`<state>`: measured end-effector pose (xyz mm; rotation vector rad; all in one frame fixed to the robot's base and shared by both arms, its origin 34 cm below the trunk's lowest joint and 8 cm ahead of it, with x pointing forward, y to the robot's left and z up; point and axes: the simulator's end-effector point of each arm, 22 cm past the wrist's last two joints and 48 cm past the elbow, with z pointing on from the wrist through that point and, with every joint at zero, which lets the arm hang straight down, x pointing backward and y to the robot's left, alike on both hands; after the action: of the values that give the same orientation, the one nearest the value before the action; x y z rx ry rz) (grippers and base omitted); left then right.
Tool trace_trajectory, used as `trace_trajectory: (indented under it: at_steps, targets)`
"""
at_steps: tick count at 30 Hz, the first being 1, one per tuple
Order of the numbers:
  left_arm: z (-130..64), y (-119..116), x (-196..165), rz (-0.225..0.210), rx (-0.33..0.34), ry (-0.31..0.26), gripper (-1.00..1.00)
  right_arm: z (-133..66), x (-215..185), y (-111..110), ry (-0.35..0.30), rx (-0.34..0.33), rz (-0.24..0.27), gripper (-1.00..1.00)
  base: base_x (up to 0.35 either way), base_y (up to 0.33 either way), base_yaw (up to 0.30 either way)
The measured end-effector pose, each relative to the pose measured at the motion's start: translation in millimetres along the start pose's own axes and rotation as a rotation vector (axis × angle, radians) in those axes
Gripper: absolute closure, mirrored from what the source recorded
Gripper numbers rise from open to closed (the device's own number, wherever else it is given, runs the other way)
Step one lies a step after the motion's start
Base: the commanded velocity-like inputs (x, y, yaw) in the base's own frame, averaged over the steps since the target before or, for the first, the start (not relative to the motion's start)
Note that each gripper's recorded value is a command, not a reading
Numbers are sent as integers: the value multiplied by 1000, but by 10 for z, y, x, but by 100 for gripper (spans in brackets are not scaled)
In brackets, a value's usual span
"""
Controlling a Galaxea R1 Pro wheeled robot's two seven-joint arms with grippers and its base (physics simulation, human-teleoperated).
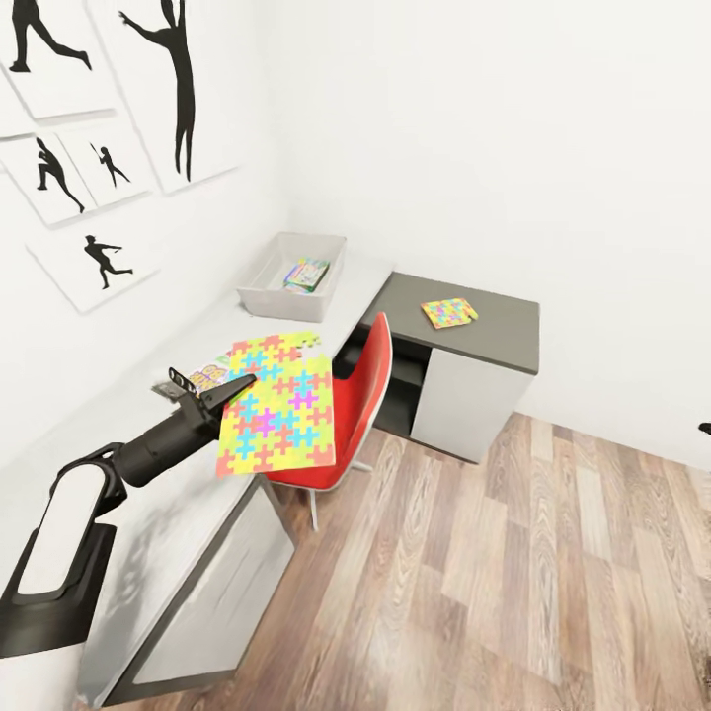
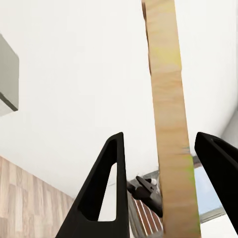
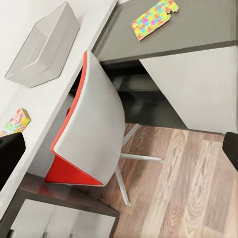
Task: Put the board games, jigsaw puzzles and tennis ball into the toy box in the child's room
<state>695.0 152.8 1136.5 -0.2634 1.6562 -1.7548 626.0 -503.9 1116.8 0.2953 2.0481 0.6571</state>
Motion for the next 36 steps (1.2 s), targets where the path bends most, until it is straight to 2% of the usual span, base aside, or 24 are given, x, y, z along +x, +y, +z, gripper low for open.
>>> trace_trajectory:
  at_steps: [9, 19, 27, 36]
  targets:
    - [-97, -70, -85, 1, 8, -25, 100, 46, 81, 72, 25, -18, -2, -100, 21, -14, -178]
    - [-98, -158, -92, 10, 20, -28, 100, 13, 56, 118, 19, -25, -7, -100, 235, -141, -166]
    - [-79, -171, -84, 6, 27, -32, 100, 8, 47, 169, 16, -47, -7, -100, 91, -97, -20]
    - [-79, -175, -82, 7, 28, -32, 100, 5, 47, 193, 16, -58, -7, -100, 147, -251, 23]
